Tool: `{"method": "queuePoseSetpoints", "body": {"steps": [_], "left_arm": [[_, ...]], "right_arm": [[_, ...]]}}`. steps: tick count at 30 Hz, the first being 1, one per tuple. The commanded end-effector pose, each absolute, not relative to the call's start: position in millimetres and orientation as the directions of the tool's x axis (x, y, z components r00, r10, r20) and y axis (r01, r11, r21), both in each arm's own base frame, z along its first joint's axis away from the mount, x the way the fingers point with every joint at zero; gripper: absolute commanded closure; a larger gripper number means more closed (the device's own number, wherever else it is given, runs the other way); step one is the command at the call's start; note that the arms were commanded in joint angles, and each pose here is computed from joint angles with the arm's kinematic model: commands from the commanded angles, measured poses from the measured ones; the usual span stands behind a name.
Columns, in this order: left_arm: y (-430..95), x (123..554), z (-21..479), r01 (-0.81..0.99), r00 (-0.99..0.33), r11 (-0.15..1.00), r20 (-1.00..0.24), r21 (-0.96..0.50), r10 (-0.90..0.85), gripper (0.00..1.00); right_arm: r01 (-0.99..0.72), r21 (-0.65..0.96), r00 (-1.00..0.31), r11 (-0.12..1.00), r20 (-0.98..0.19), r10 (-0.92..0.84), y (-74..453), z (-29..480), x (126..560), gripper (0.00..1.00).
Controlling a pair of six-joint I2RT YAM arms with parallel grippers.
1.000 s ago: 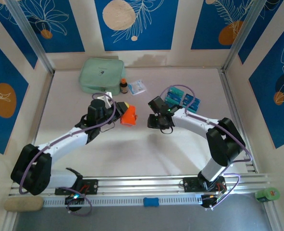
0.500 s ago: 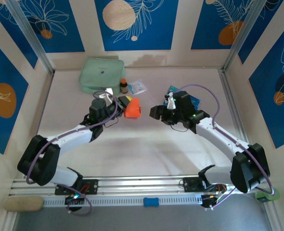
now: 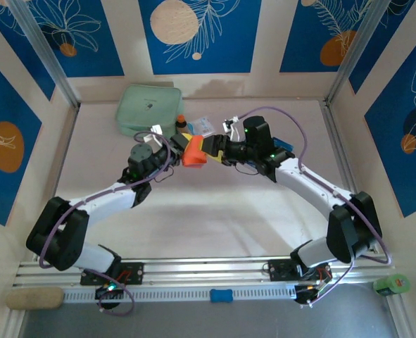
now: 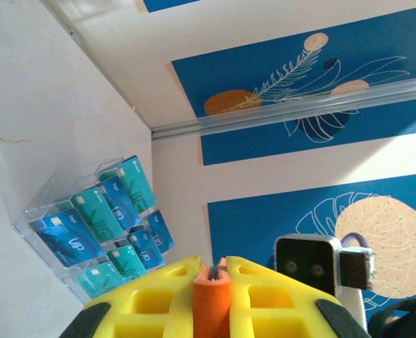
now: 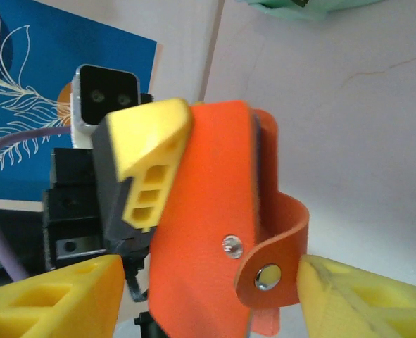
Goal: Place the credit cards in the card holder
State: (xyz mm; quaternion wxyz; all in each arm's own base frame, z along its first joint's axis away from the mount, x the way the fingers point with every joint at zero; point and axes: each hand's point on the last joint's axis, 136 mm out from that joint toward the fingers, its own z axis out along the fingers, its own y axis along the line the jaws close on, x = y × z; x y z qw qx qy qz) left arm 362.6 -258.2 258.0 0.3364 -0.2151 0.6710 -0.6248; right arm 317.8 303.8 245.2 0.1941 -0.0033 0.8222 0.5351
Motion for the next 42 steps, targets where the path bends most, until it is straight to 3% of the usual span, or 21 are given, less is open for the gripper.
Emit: {"method": "queuePoseSetpoints", "body": {"steps": [1,10,20,42], "left_arm": [[-258.7,364.8,291.1,0.203,-0.659,0.045,-0.171,-0.978,-0.733,1.0],[-257.9,367.6,304.2,0.224,-0.648,-0.01,-0.142,-0.974,-0.748,1.0],[-258.3,367.8,310.8,0.236,-0.645,-0.023,-0.139,-0.972,-0.751,1.0],[-267.8,366.9,334.3,0.275,-0.653,-0.132,-0.085,-0.952,-0.753,1.0]], "right_arm": [[-0.205,0.898,-0.929,0.389,-0.304,0.212,306.7,243.4,322.1,0.4],[-0.164,0.923,-0.917,0.347,-0.272,0.29,285.8,232.1,325.1,0.54],[-0.145,0.936,-0.916,0.321,-0.25,0.313,280.9,228.8,323.9,0.56],[-0.161,0.978,-0.947,0.131,-0.191,0.258,299.4,254.5,320.0,0.67]]}}
